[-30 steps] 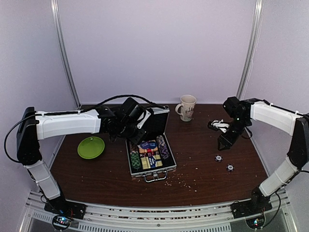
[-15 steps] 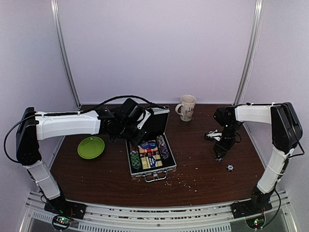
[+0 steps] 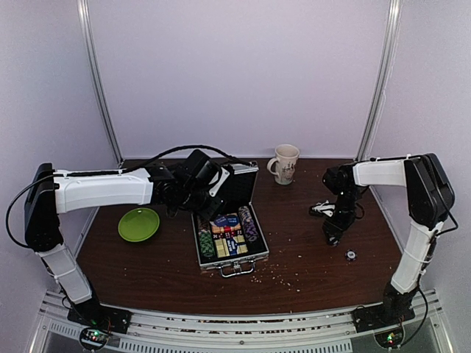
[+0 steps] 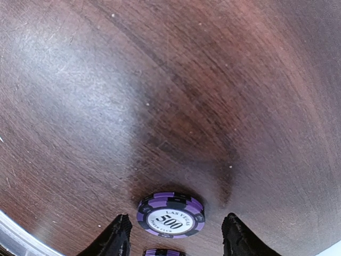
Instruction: Pack up texas hold em set
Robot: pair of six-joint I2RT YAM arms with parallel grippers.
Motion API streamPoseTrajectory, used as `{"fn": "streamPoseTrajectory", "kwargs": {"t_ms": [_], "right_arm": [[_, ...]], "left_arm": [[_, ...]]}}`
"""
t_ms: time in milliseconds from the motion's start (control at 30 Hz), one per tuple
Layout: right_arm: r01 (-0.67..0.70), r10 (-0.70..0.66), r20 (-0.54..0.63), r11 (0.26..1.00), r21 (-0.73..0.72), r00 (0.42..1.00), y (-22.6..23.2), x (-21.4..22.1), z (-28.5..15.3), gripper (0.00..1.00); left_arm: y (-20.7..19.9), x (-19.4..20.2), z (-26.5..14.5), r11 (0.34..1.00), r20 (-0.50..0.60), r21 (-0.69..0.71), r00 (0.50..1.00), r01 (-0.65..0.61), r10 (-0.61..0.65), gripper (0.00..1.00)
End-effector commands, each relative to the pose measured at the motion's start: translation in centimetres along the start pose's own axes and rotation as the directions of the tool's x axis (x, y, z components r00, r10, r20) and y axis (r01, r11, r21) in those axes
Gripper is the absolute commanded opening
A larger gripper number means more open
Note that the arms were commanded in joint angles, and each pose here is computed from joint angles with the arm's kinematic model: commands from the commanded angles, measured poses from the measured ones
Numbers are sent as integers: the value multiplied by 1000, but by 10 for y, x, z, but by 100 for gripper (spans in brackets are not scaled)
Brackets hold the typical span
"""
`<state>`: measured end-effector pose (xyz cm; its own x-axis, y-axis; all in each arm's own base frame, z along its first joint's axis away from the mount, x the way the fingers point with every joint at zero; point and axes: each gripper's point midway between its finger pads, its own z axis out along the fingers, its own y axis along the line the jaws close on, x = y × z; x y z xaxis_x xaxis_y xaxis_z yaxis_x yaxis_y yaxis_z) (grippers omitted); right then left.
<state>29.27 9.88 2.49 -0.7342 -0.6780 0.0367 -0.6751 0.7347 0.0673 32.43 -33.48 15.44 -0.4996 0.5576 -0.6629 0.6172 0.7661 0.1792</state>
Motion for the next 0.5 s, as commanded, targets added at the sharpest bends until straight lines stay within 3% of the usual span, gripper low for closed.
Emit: {"fn": "streamPoseTrajectory", "kwargs": {"t_ms": [0,467], "right_arm": [[7,-7,-17,1000,-20,1000,7,-4,5,58],[5,4,-83,995,103,997,1,12,16,50]], "left_arm": [[4,2,0,1000,-6,-11,1000,14,-14,57],[7,5,-2,999,-9,-27,1000,16,-17,57]]}}
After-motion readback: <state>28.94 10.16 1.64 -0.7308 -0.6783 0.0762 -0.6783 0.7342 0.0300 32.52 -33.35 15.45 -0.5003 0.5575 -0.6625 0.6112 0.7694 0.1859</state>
